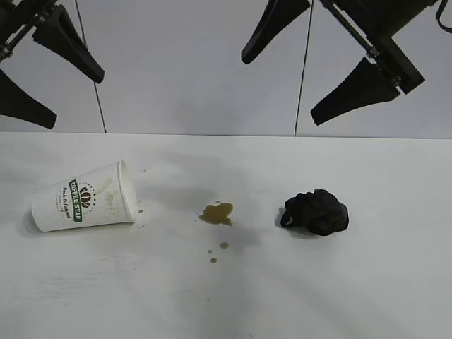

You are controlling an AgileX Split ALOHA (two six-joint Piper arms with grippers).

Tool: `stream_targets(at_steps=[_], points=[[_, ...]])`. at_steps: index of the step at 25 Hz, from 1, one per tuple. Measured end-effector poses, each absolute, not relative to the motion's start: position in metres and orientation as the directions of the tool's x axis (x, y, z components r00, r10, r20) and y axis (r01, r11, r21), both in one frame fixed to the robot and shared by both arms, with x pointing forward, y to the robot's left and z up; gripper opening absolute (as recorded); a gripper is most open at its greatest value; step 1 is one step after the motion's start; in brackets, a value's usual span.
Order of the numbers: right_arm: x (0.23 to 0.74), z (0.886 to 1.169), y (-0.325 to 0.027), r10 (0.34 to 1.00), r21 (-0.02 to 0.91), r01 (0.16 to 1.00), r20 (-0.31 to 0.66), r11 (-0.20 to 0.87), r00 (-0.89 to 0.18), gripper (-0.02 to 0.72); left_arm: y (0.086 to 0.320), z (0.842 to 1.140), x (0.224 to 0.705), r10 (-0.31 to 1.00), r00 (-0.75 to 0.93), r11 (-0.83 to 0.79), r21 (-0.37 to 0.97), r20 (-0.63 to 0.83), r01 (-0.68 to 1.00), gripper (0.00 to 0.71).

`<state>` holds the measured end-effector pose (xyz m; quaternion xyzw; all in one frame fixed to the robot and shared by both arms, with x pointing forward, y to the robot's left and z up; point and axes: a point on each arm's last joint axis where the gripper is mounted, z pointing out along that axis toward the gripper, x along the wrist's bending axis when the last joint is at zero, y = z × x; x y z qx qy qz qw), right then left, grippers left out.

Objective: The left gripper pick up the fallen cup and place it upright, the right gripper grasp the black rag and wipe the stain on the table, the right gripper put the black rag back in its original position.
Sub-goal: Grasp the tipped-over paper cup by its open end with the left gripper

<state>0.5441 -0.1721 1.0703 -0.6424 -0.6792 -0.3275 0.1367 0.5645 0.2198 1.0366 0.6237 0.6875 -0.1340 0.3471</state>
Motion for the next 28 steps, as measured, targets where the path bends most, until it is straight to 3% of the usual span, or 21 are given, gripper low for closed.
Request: stream_targets(at_steps=[10,15,19,23,28], points=[[0.544,1.070,-0.172,0.784,0.269,0.962,0.606,-0.039,-0.138,0.652,0.225,1.044,0.580,0.817,0.142,0.161,0.458,-0.558,0.874,0.547],[0.544,1.070,-0.172,0.784,0.269,0.962,0.606,-0.039,-0.138,0.652,0.222,1.072,0.586,0.811,0.341,-0.003,0.580,-0.475,0.815,0.663],[0.544,1.070,-0.172,0.784,0.270,0.962,0.606,-0.039,-0.138,0.652,0.221,1.095,0.587,0.771,0.574,-0.273,0.672,-0.275,0.688,0.688],[0.544,1.070,-0.172,0.784,0.270,0.962,0.606,-0.039,-0.138,0.652,0.213,1.099,0.582,0.635,0.772,-0.591,0.634,-0.016,0.499,0.693],[0.544,1.070,-0.172,0.785,0.273,0.961,0.604,-0.040,-0.139,0.652,0.186,1.085,0.573,0.410,0.888,-0.861,0.408,0.208,0.303,0.693]])
